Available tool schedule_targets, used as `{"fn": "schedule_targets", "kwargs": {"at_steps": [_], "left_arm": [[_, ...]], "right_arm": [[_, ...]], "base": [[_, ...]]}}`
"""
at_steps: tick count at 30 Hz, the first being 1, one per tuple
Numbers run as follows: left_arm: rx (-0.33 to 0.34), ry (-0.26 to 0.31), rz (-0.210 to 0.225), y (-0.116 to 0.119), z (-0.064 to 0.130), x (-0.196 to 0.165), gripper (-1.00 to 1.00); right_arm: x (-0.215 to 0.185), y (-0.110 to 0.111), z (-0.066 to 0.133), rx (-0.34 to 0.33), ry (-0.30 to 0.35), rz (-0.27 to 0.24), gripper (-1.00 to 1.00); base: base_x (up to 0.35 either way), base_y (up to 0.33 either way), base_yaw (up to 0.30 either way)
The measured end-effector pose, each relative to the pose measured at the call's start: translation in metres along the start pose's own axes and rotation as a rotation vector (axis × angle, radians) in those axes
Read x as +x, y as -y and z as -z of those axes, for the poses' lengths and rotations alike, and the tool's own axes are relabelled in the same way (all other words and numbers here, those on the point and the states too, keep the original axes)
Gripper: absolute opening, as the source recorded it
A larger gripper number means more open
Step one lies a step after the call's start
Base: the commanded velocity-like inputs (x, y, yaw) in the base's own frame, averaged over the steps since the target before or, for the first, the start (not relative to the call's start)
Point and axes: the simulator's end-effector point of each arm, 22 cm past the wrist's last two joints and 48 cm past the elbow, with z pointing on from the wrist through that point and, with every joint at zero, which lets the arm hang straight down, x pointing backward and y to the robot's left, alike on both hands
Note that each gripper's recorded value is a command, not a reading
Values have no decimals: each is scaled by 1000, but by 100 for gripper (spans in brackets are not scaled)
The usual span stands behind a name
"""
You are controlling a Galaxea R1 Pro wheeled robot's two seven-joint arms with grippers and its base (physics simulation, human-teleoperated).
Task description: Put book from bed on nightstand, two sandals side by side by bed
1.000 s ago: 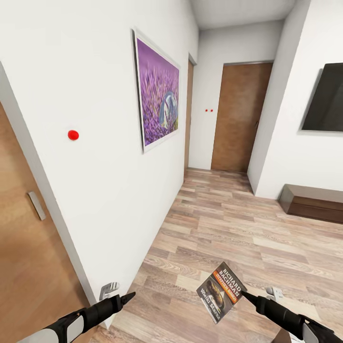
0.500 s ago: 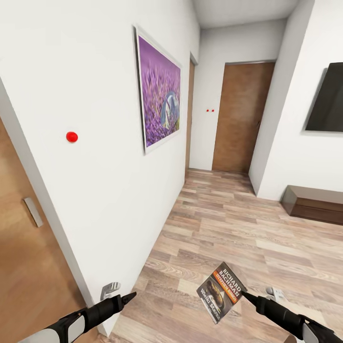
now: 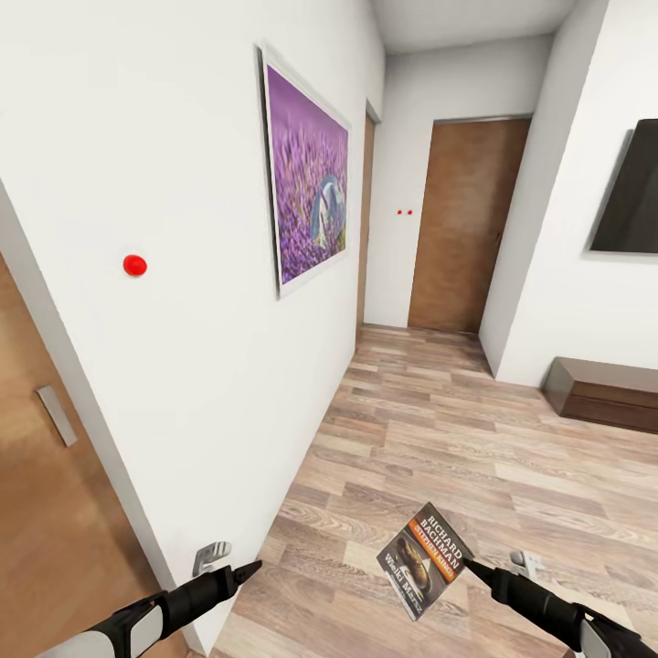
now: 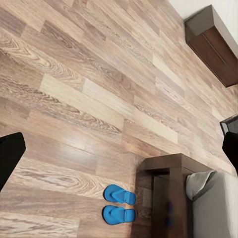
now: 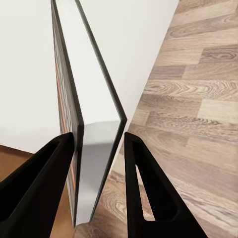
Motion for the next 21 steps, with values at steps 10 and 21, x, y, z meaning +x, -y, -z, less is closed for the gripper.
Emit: {"fn": "schedule_targets", "kwargs": {"at_steps": [10,21], "left_arm": [[0,0,0,0,0,0,100],[3,-2,0,3,-2,2,100]], "right_arm": [[0,0,0,0,0,0,-100],[0,0,0,0,0,1,-100]], "base": [[46,91,0],[122,-41,0]]}}
